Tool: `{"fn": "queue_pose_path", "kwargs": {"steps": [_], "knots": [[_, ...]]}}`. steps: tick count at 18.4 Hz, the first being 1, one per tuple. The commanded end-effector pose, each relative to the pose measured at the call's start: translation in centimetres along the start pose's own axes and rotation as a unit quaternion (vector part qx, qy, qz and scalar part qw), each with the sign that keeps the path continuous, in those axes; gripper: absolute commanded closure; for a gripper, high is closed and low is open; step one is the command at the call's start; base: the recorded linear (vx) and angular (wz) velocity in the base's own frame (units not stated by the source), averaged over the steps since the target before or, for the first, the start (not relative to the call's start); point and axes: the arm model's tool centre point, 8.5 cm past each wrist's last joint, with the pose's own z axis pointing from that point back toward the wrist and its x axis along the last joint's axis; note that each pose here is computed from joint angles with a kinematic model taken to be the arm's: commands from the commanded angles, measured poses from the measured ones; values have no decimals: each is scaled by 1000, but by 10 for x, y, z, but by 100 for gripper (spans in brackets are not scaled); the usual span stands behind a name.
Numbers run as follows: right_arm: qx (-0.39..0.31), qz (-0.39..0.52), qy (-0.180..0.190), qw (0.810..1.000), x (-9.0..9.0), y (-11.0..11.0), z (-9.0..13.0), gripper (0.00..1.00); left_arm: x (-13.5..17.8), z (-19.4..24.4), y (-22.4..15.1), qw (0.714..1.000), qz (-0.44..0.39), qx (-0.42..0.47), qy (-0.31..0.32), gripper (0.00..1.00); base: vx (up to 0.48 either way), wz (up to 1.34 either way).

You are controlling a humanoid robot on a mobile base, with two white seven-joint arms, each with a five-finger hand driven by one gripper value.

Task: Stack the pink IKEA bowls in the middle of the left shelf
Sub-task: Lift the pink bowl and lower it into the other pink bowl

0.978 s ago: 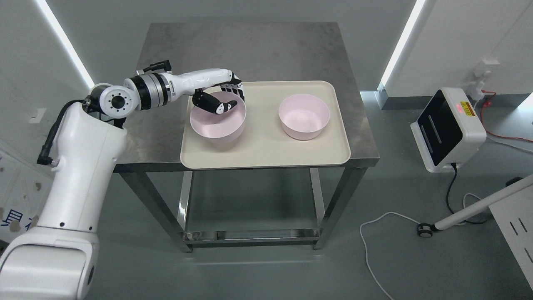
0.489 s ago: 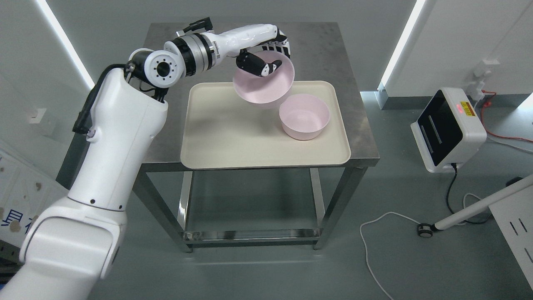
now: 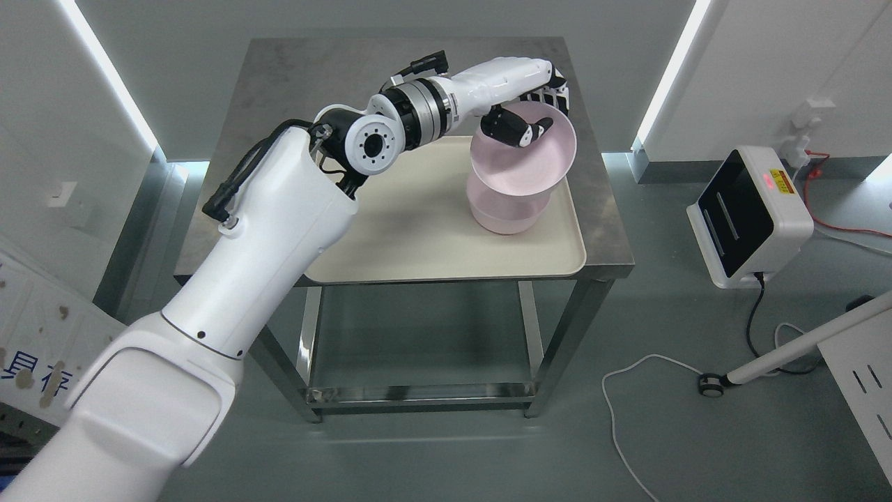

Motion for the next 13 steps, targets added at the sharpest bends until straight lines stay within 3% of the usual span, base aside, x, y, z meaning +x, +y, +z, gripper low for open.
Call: {"fn": "queue_pose_path", "kwargs": {"steps": [1, 7, 13], "knots": [[-8, -9, -2, 1000, -7, -11, -1, 0, 2, -25, -69, 993, -50, -102, 17, 98, 0, 0], [-8, -9, -1, 1000, -8, -11, -1, 0, -17, -21, -30, 997, -36, -46, 45, 97, 0, 0], [-8, -8, -1, 1000, -8, -11, -1, 0, -33, -16, -20, 997, -25, -12, 66, 96, 0, 0]]}}
